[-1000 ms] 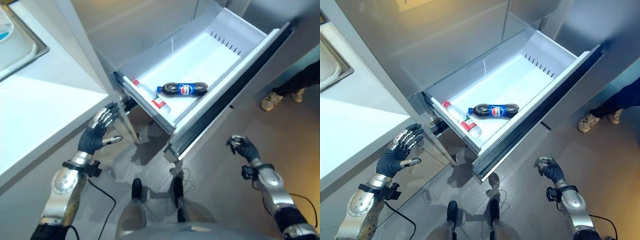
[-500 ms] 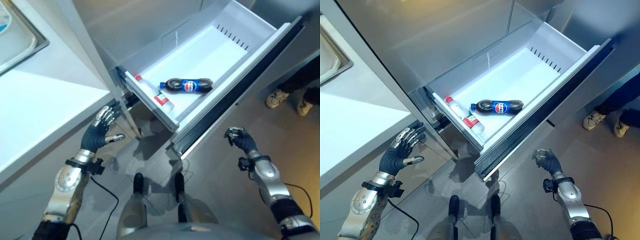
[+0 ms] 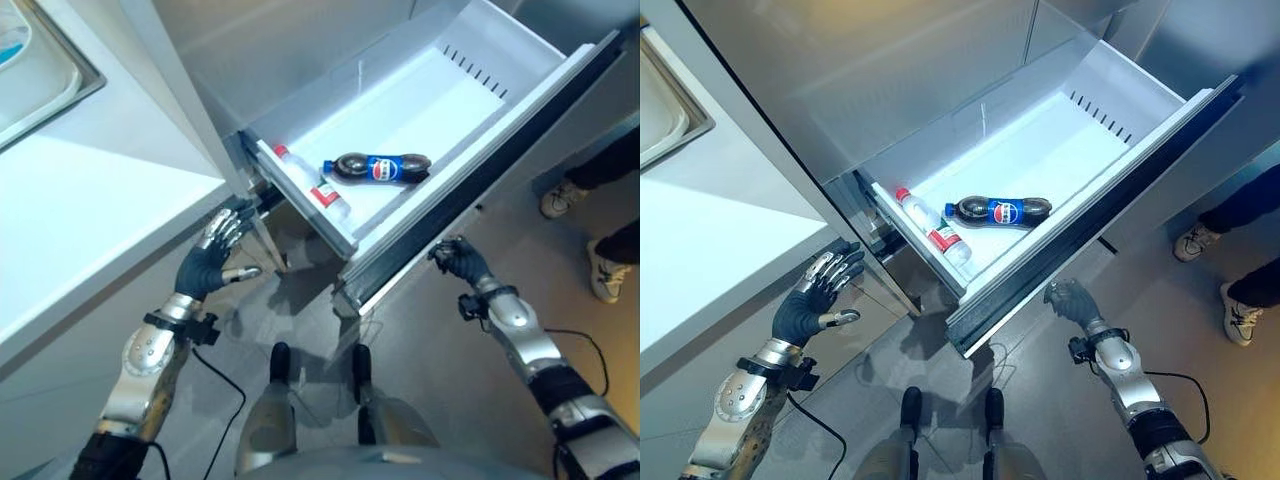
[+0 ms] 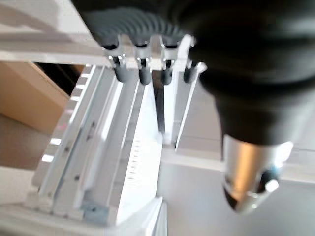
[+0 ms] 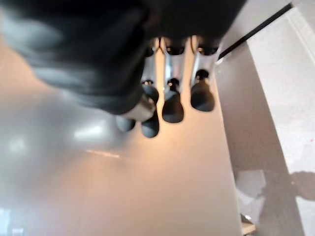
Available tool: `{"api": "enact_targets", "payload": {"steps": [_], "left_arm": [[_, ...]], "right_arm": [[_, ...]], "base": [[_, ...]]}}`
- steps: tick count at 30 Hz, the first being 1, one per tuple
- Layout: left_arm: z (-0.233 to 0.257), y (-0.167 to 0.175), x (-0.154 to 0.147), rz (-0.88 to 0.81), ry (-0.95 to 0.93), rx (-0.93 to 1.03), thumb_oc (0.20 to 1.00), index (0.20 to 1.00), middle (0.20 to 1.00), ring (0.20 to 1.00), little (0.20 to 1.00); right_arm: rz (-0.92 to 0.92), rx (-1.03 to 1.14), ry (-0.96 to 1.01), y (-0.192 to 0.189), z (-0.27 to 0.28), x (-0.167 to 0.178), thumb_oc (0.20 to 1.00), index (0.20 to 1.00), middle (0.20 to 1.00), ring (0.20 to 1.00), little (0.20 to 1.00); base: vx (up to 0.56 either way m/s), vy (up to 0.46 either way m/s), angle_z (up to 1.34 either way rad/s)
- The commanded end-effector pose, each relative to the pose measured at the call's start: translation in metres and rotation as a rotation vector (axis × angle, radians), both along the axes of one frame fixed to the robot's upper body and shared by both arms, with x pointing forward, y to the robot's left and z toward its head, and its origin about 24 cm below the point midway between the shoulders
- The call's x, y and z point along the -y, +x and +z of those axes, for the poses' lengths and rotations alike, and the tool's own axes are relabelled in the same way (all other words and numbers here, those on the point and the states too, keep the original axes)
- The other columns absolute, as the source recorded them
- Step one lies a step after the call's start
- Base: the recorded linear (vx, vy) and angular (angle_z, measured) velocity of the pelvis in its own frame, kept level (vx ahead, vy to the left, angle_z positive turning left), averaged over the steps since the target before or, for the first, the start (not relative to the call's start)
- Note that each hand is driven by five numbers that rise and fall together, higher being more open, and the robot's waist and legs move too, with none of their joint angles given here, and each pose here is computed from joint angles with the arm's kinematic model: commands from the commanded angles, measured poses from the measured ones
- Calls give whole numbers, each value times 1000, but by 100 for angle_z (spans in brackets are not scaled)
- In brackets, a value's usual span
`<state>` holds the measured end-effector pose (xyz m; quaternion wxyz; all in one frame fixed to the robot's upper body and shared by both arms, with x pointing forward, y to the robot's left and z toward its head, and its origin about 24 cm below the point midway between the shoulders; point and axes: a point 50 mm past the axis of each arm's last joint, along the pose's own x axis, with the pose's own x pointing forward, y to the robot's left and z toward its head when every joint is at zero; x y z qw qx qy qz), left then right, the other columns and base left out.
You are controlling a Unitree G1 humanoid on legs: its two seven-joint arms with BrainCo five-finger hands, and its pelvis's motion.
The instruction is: Take the drinks into the refrigerator
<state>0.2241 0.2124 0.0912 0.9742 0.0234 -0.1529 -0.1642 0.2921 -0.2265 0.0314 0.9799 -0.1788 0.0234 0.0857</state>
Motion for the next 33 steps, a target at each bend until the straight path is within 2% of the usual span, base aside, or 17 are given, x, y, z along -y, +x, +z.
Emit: {"api": "enact_targets", "payload": {"steps": [1, 16, 33], "left_arm": [[20, 1, 9, -59, 15, 125, 1000, 1000, 1000, 1000, 1000], [22, 1, 14, -89, -7, 122, 1000, 1000, 1000, 1000, 1000], [31, 2, 10, -90, -28, 149, 1000, 1000, 1000, 1000, 1000]], "right_arm": [[156, 236, -8, 31, 58, -38, 200, 200, 200, 200, 200], [275, 331, -48, 56, 94, -81, 200, 200, 200, 200, 200], [292, 495, -43, 80, 159, -105, 200, 200, 200, 200, 200]], "base": [[0, 0, 0], [0, 1, 3], [-1, 2, 4]]}}
